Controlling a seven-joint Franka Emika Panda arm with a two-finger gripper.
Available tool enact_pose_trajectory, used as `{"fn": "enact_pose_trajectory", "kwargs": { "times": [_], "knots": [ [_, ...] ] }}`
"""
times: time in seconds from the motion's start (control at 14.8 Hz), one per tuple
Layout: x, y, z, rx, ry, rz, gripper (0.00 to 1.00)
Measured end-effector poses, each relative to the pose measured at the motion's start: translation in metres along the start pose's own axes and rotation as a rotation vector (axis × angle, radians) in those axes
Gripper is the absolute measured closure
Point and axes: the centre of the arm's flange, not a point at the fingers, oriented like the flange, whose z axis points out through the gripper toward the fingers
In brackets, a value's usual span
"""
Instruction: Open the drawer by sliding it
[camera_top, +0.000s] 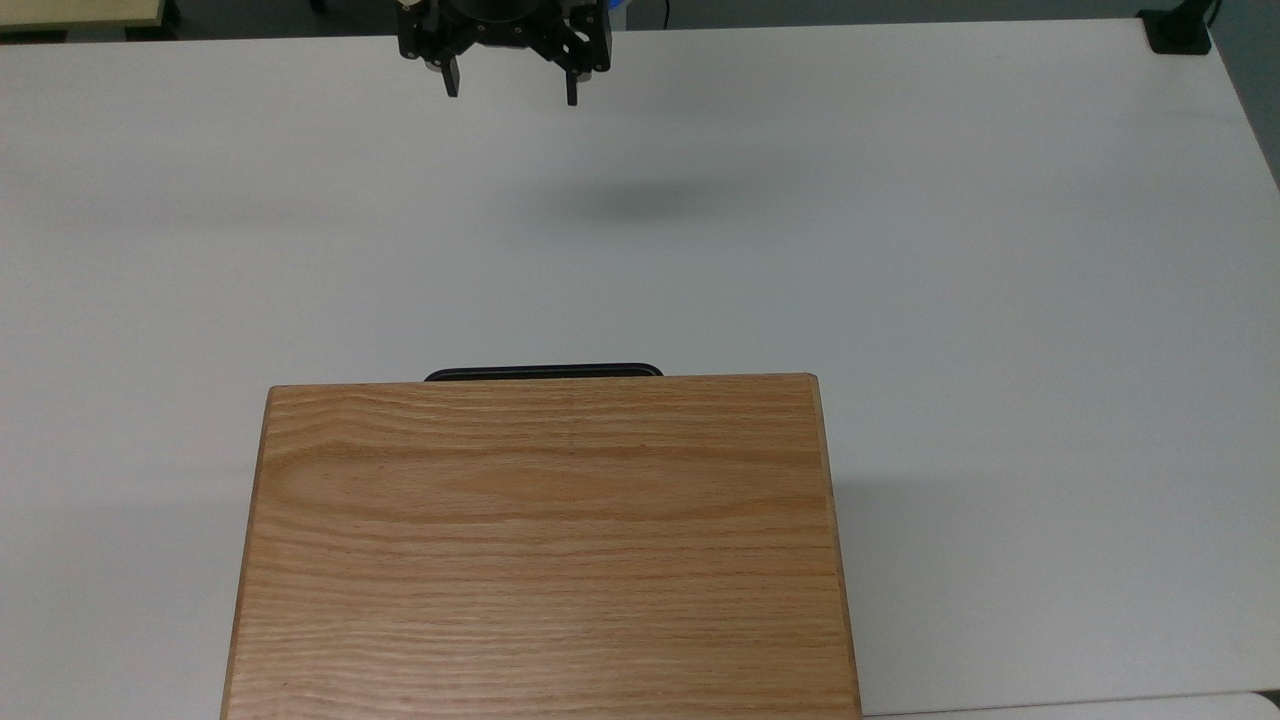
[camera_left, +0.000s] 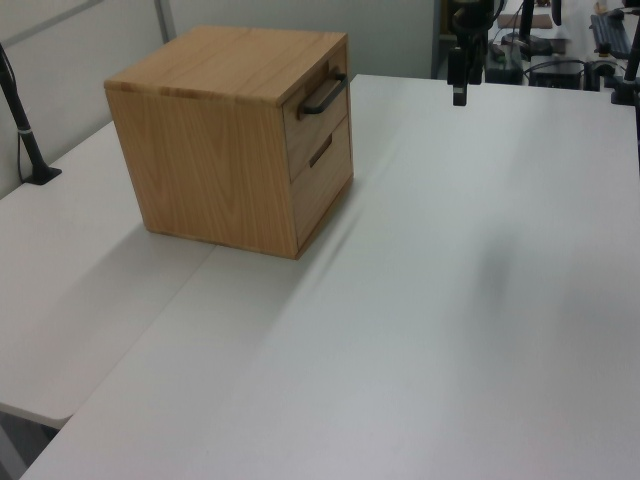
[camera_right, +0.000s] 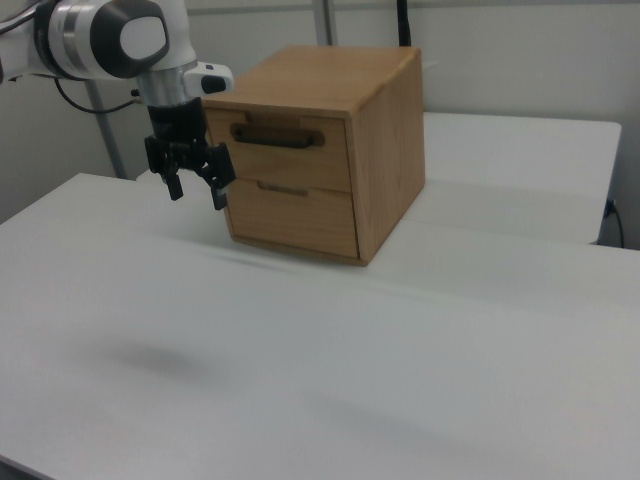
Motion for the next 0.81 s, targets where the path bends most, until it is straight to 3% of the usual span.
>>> {"fn": "enact_pose_trajectory", "kwargs": {
  "times": [0.81],
  "knots": [
    [0.0019, 0.0053, 0.0036, -0.018, -0.005, 0.002, 0.0]
  ]
}}
